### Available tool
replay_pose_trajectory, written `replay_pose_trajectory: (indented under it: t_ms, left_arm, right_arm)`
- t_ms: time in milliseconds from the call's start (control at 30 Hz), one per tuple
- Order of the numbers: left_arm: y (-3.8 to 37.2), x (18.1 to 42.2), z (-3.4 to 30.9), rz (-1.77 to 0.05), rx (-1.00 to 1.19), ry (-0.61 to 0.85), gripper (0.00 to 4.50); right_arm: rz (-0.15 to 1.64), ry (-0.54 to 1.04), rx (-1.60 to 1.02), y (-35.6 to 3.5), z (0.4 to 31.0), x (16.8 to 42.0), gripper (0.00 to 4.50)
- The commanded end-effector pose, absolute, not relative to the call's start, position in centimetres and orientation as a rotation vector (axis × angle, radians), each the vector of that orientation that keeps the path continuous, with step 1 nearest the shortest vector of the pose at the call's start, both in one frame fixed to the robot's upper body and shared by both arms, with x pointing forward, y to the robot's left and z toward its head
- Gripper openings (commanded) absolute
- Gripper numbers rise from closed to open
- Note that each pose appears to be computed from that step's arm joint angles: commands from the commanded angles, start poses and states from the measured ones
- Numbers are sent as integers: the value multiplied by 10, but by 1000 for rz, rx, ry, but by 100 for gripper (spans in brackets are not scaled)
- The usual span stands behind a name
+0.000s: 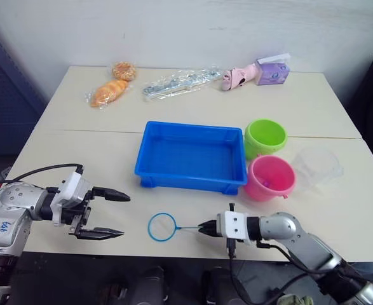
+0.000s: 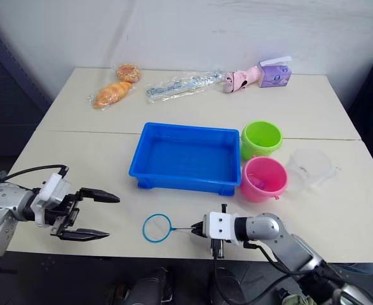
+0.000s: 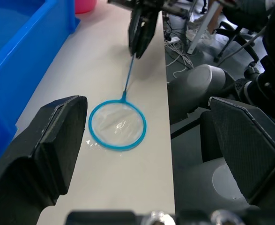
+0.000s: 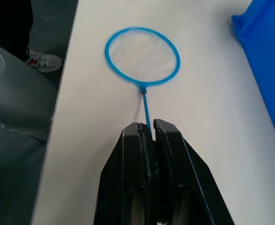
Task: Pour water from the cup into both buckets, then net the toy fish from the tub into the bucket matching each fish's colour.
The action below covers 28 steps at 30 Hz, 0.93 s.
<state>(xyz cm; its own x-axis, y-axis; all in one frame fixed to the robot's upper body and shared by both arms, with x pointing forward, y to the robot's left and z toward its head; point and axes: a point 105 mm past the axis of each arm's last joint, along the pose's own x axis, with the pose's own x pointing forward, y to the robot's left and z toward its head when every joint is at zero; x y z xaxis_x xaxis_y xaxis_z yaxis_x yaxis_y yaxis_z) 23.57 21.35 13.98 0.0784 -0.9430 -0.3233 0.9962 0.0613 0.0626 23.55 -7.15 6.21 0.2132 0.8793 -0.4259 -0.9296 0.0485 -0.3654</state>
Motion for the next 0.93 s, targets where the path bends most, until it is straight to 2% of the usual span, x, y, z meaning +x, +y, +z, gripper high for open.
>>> replay_pose_trajectory:
  t_ms: [33,167,267,333,433,567,667,800,933]
  left_arm:
    - [203,227,147,-1572,310,200,449]
    - [208,229,144,-1544,332,242,450]
    - [220,235,139,-1465,357,277,450]
    - [225,237,139,-1431,352,270,450]
    - [240,241,138,-1346,367,274,450]
    - [268,243,130,-1216,419,313,450]
    - [292,243,124,-1111,453,329,450]
    - [317,246,118,-961,462,319,450]
    - [310,249,119,-959,502,259,450]
  right_arm:
    - [1382,68,-622,-71,56,262,41]
    - [1409,-30,-565,-68,76,259,204]
    - [1422,-149,-477,-77,115,238,338]
    - [1443,-148,-478,-84,124,224,440]
    - [1437,-103,-499,-102,139,201,449]
    - [1311,-84,-421,-136,170,184,449]
    - [1150,-97,-490,-174,182,168,449]
    - [976,-22,-593,-224,177,152,449]
    - [946,-2,-612,-240,172,148,449]
